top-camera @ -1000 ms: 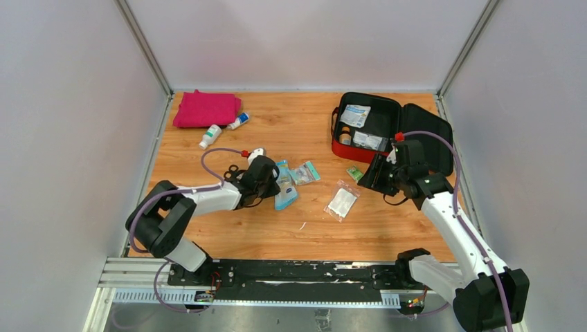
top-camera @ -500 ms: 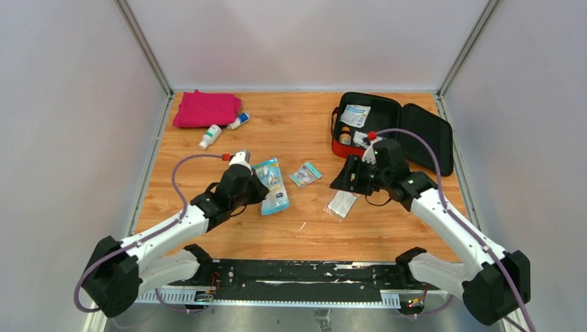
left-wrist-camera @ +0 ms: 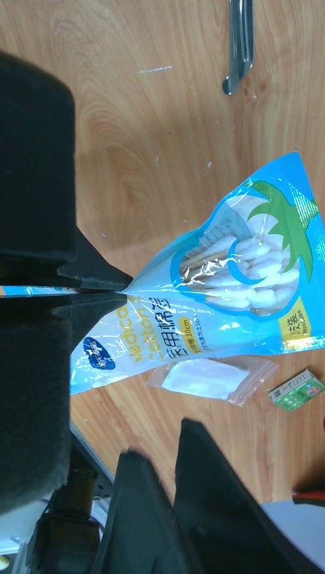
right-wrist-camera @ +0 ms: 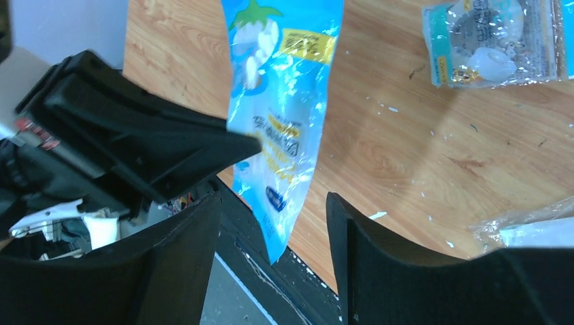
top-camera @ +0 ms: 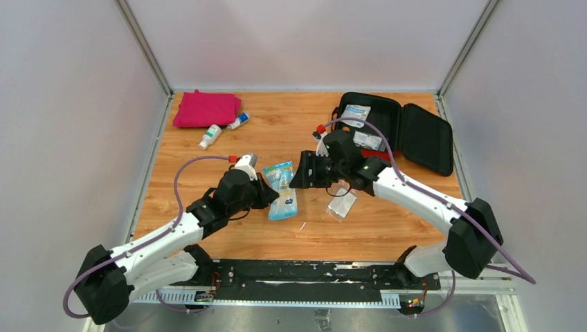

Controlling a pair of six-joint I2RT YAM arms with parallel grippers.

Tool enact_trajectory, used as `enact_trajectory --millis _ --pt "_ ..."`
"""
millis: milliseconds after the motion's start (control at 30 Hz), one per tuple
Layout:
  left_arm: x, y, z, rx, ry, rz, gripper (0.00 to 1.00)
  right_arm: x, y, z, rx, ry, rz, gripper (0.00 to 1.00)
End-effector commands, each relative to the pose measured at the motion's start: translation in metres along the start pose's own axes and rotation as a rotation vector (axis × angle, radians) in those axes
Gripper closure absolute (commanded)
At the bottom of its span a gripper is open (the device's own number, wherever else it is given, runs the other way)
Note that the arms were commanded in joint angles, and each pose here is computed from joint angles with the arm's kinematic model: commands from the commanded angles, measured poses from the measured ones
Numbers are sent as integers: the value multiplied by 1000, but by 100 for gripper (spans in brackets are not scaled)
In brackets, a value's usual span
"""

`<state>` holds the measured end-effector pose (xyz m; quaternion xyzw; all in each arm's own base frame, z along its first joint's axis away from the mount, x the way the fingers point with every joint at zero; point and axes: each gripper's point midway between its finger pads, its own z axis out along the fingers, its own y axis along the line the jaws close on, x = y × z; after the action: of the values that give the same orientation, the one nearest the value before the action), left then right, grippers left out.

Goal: Organize the medicine kit

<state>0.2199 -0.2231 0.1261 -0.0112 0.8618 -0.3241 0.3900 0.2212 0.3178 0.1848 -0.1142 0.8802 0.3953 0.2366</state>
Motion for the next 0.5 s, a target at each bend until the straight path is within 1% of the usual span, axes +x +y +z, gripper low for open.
enact_trajectory --millis 0,100,233,333,367,467 --pt "-5 -14 -4 61 -19 16 100 0 -9 17 62 13 6 39" --pt "-5 -14 -6 65 -23 20 100 7 -13 28 69 54 17 43" --pt "-2 -14 -5 74 -16 19 100 14 -8 40 55 99 9 43" --pt "-1 -14 -4 77 -16 11 100 17 -3 47 45 116 -1 46" --pt "-1 -14 -4 77 -16 10 100 17 -1 49 42 116 -6 49" --pt "0 -13 -4 74 -13 13 100 18 0 52 51 115 -13 62"
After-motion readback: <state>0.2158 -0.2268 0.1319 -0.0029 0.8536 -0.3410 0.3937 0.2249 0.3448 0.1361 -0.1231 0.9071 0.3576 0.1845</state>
